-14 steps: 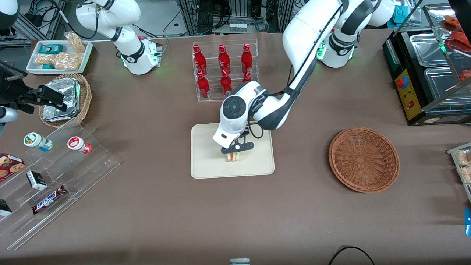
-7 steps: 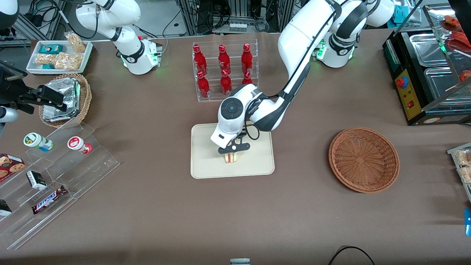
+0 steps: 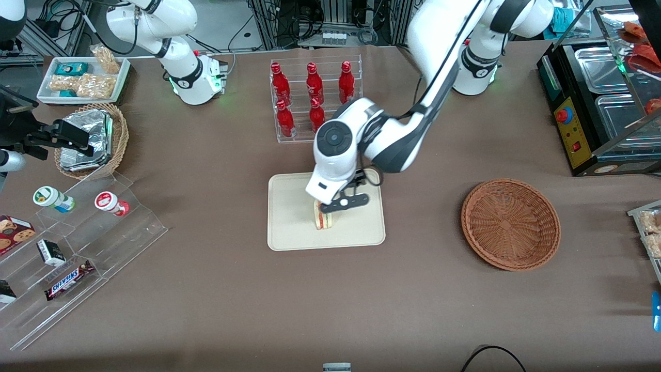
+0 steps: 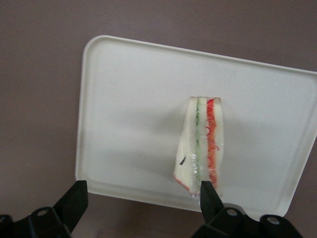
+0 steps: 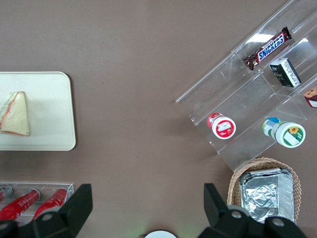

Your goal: Place sandwich from basket to tray

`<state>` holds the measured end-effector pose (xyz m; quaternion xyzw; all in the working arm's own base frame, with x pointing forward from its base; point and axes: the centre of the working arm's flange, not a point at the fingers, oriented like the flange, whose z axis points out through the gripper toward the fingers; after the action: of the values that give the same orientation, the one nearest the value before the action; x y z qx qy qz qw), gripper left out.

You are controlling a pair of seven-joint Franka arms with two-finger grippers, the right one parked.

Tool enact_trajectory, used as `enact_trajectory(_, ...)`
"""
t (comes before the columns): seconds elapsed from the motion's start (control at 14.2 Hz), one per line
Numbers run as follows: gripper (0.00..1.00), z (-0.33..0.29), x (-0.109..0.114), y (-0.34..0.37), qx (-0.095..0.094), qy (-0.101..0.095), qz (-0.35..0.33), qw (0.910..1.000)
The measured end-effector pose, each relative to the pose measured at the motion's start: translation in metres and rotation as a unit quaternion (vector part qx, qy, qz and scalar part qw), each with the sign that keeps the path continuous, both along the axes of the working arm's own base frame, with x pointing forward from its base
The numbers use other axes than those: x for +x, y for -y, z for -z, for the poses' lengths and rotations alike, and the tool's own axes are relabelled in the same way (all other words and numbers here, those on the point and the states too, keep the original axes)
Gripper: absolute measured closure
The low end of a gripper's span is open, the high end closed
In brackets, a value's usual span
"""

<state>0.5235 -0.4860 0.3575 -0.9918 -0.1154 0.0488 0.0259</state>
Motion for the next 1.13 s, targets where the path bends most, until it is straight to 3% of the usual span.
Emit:
enact_trajectory(0.14,0.00,-0.026,0.012,-0.042,0.026,-0.015,-0.023,0.9993)
enact_trajectory(0.28,0.00,-0.036,0.028,-0.097,0.031,-0.027,-0.019,0.9990)
enact_trajectory(0.49,0.00,-0.050,0.040,-0.190,0.021,-0.051,0.034,0.9979)
enact_trajectory(0.77,0.00,-0.114,0.028,-0.317,-0.009,-0.085,0.111,0.9901)
enact_trajectory(0.92,0.00,-0.155,0.019,-0.362,-0.025,-0.076,0.138,0.9871)
enact_trajectory(1.13,0.00,-0.208,0.005,-0.413,-0.028,-0.036,0.147,0.9880)
